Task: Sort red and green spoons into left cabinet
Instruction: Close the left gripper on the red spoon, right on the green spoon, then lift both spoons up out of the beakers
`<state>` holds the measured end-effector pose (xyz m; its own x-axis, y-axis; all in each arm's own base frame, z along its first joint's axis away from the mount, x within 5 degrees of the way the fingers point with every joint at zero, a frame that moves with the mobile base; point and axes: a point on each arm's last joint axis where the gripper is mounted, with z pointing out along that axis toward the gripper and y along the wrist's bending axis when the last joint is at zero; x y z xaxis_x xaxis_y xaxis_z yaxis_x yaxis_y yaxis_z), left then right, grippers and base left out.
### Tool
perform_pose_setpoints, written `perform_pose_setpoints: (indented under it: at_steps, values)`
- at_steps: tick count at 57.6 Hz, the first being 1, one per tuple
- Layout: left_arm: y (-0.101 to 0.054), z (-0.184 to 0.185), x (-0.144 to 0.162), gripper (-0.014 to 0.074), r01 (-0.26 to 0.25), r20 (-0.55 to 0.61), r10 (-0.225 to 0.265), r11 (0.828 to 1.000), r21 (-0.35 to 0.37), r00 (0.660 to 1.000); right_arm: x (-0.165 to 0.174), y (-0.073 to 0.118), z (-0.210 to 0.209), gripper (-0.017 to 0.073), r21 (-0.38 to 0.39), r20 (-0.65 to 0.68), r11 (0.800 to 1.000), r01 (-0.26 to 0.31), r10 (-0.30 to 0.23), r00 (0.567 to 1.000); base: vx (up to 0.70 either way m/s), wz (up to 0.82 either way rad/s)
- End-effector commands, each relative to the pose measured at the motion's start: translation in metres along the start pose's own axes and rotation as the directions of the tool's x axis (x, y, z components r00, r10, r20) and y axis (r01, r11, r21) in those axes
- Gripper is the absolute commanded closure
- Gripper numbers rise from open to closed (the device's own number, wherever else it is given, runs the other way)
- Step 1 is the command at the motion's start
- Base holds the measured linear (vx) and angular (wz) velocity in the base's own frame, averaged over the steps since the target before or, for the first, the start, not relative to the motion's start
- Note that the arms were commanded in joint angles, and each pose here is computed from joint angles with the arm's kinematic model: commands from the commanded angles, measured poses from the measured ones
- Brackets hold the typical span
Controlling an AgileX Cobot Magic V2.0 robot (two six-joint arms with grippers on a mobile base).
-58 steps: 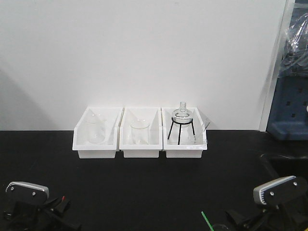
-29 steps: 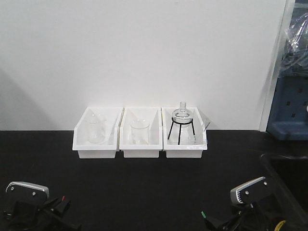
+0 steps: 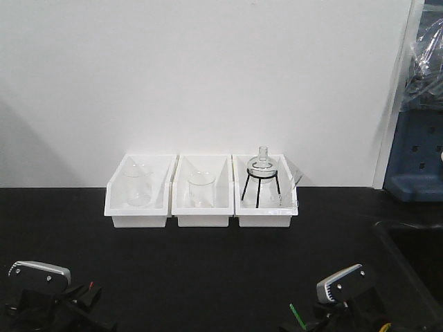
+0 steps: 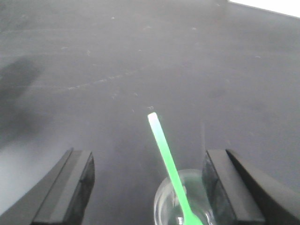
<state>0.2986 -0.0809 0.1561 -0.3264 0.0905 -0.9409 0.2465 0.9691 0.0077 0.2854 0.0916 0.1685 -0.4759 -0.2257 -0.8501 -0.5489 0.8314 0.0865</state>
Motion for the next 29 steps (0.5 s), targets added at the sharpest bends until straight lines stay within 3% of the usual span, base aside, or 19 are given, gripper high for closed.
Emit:
perform_pose_setpoints:
  at_steps: [1, 12, 29]
  values:
    - [-0.002, -0.002, -0.025, 0.0483, 0.009, 0.14, -0.01, 1.0, 0.005, 0.99, -0.028, 0.0, 0.001, 0.002, -0.031, 0.128, 0.999, 0.023, -0.019, 0.992, 0.0, 0.0]
    - [-0.002, -0.002, -0.025, 0.0483, 0.009, 0.14, -0.01, 1.0, 0.005, 0.99, -0.039, -0.006, 0.014, 0.002, -0.03, 0.143, 0.999, 0.023, -0.019, 0.99, 0.0, 0.0]
    - [-0.002, -0.002, -0.025, 0.0483, 0.009, 0.14, -0.01, 1.0, 0.005, 0.99, -0.027, -0.006, 0.023, 0.002, -0.058, 0.097, 0.998, 0.025, -0.02, 0.995, 0.0, 0.0]
